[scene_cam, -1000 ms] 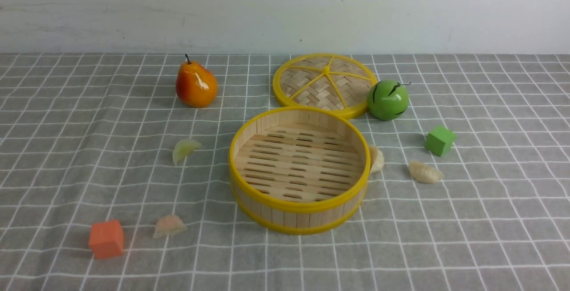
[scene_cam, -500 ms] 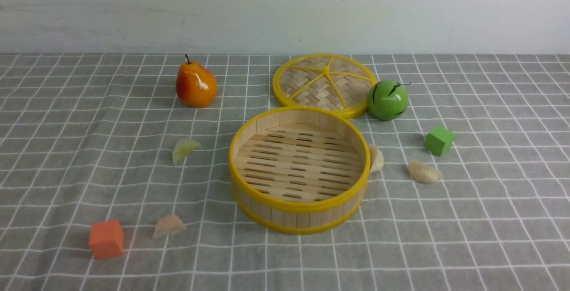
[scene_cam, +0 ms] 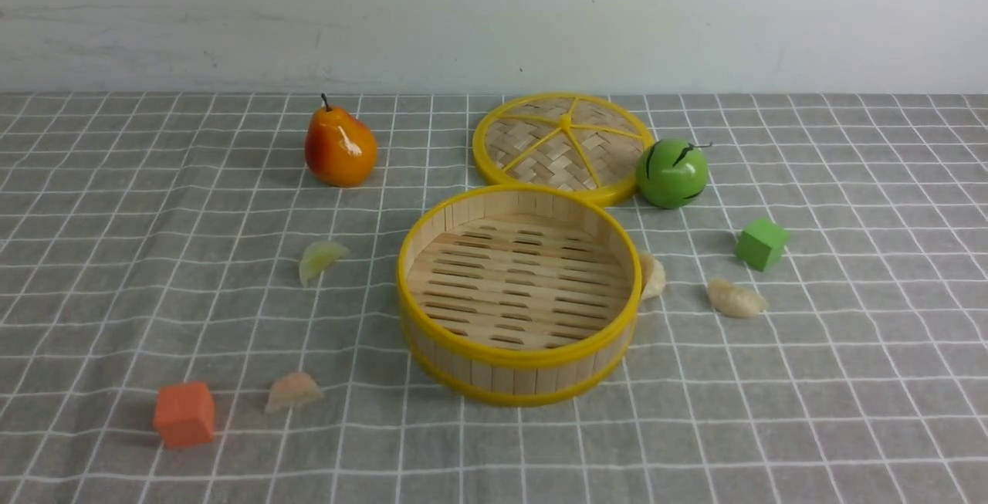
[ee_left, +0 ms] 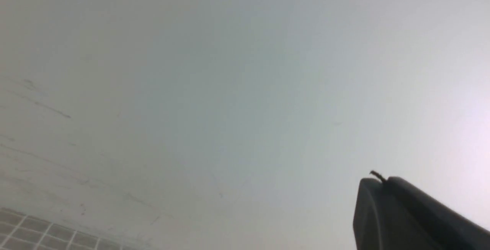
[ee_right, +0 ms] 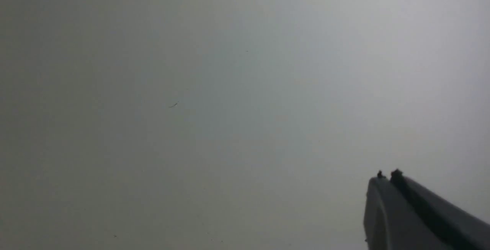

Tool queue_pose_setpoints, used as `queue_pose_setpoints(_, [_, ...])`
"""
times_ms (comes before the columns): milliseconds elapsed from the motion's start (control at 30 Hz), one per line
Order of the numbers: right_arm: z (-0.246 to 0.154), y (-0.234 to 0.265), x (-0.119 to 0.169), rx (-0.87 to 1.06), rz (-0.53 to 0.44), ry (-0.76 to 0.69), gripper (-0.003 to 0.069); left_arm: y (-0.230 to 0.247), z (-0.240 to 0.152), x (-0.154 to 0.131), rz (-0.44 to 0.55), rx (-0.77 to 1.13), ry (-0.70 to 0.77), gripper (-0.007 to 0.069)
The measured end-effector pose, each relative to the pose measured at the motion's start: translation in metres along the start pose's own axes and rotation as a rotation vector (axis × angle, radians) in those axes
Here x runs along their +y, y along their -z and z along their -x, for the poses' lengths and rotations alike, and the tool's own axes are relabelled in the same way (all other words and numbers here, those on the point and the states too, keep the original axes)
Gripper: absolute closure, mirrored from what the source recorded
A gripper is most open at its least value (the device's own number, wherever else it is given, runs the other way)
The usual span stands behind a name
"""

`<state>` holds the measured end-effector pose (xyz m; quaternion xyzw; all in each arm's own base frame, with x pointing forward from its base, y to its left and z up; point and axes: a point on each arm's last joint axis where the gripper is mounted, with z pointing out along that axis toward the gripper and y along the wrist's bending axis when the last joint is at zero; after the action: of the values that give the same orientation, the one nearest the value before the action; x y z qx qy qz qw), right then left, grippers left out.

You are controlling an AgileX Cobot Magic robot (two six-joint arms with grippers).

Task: Put the dumplings into the steamer on the table with the grey tablecloth.
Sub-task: 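Reach for and grasp a dumpling on the table with the left gripper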

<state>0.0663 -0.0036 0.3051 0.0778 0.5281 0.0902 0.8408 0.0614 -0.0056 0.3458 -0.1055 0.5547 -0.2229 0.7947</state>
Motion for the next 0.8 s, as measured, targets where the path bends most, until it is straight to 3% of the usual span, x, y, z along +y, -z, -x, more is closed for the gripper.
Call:
queue_pose_setpoints(67, [0.003, -0.02, 0.003, 0.078, -0.003, 0.024, 0.0671, -0.03, 0.002, -0.001, 0.065, 0.077, -0.024, 0.0639])
queue_pose_setpoints(133, [-0.001, -0.031, 0.004, 0.16, -0.008, 0.043, 0.0669, -0.046, 0.001, 0.0, 0.058, 0.12, -0.016, 0.0639])
queue_pose_setpoints(167, [-0.013, -0.046, 0.004, 0.314, -0.014, 0.089, 0.0666, -0.068, -0.007, 0.004, 0.131, 0.206, 0.008, 0.0639])
queue_pose_setpoints(300, [-0.059, -0.074, 0.001, 0.718, -0.035, 0.127, 0.0664, -0.112, -0.023, 0.012, 0.25, 0.453, 0.052, 0.0639])
queue_pose_setpoints(400, [-0.082, -0.094, 0.016, 1.012, 0.027, 0.169, 0.0664, -0.142, -0.044, 0.01, 0.323, 0.722, -0.02, 0.0639])
queue_pose_setpoints(500, [-0.091, -0.115, 0.039, 1.209, 0.153, 0.284, 0.0664, -0.166, -0.075, 0.007, 0.311, 0.988, -0.19, 0.0639])
queue_pose_setpoints(633, [-0.108, -0.129, 0.06, 1.391, 0.271, 0.375, 0.0664, -0.194, -0.113, 0.012, 0.324, 1.224, -0.261, 0.0639])
queue_pose_setpoints(800, [-0.118, -0.134, 0.067, 1.469, 0.312, 0.354, 0.0663, -0.237, -0.152, 0.023, 0.285, 1.28, -0.36, 0.0604])
